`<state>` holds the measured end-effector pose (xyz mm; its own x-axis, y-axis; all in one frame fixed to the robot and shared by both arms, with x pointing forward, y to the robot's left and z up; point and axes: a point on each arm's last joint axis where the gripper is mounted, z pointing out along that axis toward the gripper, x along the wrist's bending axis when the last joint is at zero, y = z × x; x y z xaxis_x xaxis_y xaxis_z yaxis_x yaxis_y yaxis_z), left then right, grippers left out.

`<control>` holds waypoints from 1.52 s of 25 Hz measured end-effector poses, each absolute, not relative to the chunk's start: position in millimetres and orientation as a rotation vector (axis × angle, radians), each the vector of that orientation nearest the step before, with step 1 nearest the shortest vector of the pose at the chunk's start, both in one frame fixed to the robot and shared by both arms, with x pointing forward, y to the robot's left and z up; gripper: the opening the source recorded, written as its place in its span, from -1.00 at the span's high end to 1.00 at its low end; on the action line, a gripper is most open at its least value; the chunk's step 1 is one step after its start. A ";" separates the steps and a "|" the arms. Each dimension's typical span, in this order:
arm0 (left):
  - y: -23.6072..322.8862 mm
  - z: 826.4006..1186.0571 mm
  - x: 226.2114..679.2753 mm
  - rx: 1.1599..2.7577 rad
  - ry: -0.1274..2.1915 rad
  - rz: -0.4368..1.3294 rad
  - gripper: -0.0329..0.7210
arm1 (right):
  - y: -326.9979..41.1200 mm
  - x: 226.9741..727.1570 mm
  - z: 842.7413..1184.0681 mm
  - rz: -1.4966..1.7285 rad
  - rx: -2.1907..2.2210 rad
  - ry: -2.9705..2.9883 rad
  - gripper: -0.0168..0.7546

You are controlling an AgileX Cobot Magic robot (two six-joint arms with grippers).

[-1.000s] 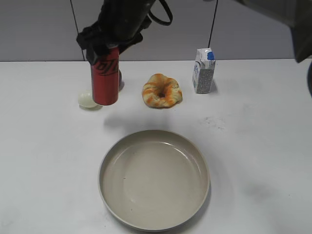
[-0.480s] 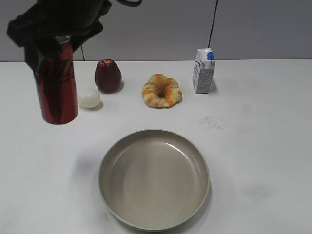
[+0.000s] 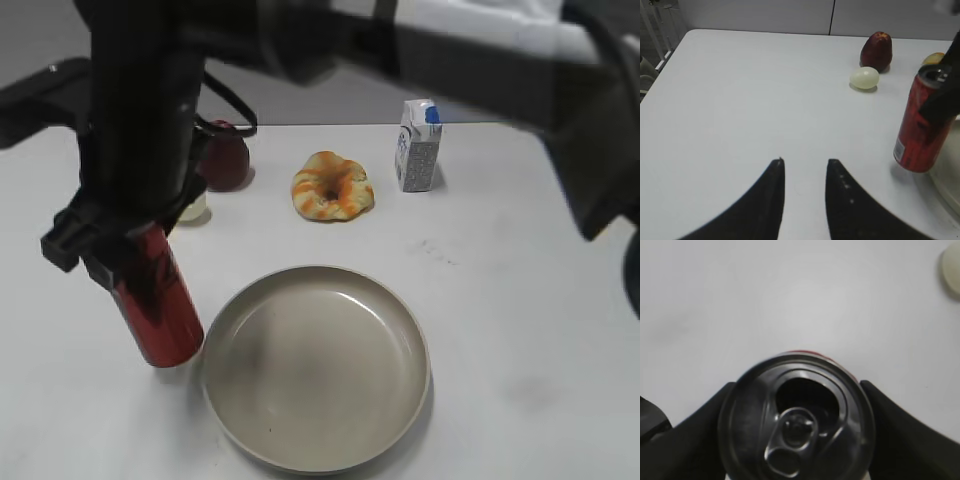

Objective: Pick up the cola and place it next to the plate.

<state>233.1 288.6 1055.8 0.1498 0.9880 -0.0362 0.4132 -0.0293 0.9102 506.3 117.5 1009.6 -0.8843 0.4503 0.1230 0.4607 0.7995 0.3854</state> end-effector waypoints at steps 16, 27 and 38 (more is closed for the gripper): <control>288.6 1055.8 233.1 1.581 1.391 0.856 0.31 | 126.2 511.5 980.5 -0.630 -0.768 -2.946 -0.72; 288.6 1055.8 233.1 1.581 1.391 0.856 0.31 | 82.6 501.5 1093.9 -0.840 -0.822 -2.941 -0.74; 288.6 1055.8 233.1 1.581 1.391 0.856 0.30 | -98.4 512.3 1156.3 -0.783 -1.499 -2.856 -0.60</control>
<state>233.1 288.6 1055.8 0.1498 0.9880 -0.0362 0.4132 -0.0293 0.9102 512.3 -98.4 1156.3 -0.5795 0.8128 0.0591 0.7294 0.4849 0.4825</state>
